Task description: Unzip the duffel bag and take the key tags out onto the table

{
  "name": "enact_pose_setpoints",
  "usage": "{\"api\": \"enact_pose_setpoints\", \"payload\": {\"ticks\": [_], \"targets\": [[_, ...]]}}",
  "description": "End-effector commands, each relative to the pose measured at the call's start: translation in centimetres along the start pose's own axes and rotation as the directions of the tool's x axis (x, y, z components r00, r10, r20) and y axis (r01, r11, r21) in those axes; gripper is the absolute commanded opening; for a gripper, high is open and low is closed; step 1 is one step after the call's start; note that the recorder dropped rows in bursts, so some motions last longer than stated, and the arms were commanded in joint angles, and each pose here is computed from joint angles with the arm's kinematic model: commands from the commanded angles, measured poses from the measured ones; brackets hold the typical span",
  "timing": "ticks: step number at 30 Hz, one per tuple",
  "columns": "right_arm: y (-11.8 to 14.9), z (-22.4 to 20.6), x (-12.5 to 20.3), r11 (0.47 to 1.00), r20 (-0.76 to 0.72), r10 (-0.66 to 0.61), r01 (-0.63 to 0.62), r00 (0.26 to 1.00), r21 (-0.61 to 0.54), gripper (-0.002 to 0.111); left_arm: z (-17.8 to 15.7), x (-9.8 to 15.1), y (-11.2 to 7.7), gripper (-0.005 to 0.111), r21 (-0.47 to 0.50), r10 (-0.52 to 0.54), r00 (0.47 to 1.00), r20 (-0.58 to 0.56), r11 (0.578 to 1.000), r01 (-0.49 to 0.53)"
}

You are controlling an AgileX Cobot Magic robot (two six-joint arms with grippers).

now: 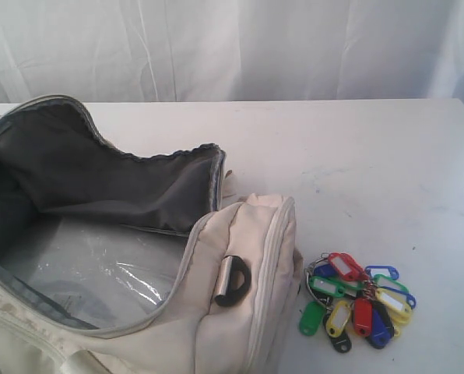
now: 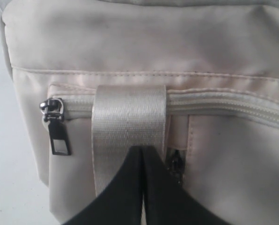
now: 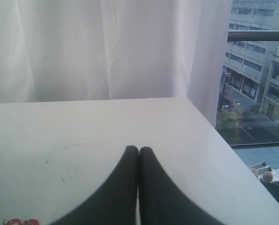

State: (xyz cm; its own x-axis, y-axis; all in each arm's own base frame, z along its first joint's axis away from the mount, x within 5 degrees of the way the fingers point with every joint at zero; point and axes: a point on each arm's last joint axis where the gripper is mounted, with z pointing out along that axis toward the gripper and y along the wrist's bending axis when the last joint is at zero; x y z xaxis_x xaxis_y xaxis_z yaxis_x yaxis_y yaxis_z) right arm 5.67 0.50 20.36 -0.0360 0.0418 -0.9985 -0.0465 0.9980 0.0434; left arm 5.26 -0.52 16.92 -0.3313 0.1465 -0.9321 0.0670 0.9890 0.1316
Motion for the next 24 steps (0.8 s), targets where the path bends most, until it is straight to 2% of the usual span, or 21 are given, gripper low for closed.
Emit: {"api": "enact_pose_setpoints", "payload": {"ticks": [1, 10, 15, 19, 24], "targets": [[0.2, 0.0, 0.6, 0.999, -0.046, -0.025, 0.024, 0.999, -0.022, 0.0, 0.0, 0.1, 0.0, 0.001, 0.001, -0.015, 1.0, 0.001, 1.0, 0.015], [0.3, 0.0, 0.7, 1.0, -0.059, -0.009, 0.007, 0.998, -0.028, 0.0, 0.0, 0.1, 0.0, 0.001, 0.001, -0.015, 1.0, 0.001, 1.0, 0.015], [-0.1, -0.1, 1.0, 0.996, -0.098, -0.092, 0.093, 0.991, 0.002, 0.0, 0.0, 0.1, 0.0, 0.001, 0.001, -0.015, 1.0, 0.001, 1.0, 0.015], [-0.6, -0.1, 1.0, 0.997, -0.092, -0.014, 0.02, 0.996, 0.068, 0.0, 0.0, 0.1, 0.0, 0.001, 0.001, -0.015, 1.0, 0.001, 1.0, 0.015], [-0.7, -0.1, 1.1, 0.993, -0.107, -0.09, 0.098, 0.99, 0.072, 0.0, 0.0, 0.1, 0.0, 0.001, 0.001, -0.015, 1.0, 0.001, 1.0, 0.015]]}}
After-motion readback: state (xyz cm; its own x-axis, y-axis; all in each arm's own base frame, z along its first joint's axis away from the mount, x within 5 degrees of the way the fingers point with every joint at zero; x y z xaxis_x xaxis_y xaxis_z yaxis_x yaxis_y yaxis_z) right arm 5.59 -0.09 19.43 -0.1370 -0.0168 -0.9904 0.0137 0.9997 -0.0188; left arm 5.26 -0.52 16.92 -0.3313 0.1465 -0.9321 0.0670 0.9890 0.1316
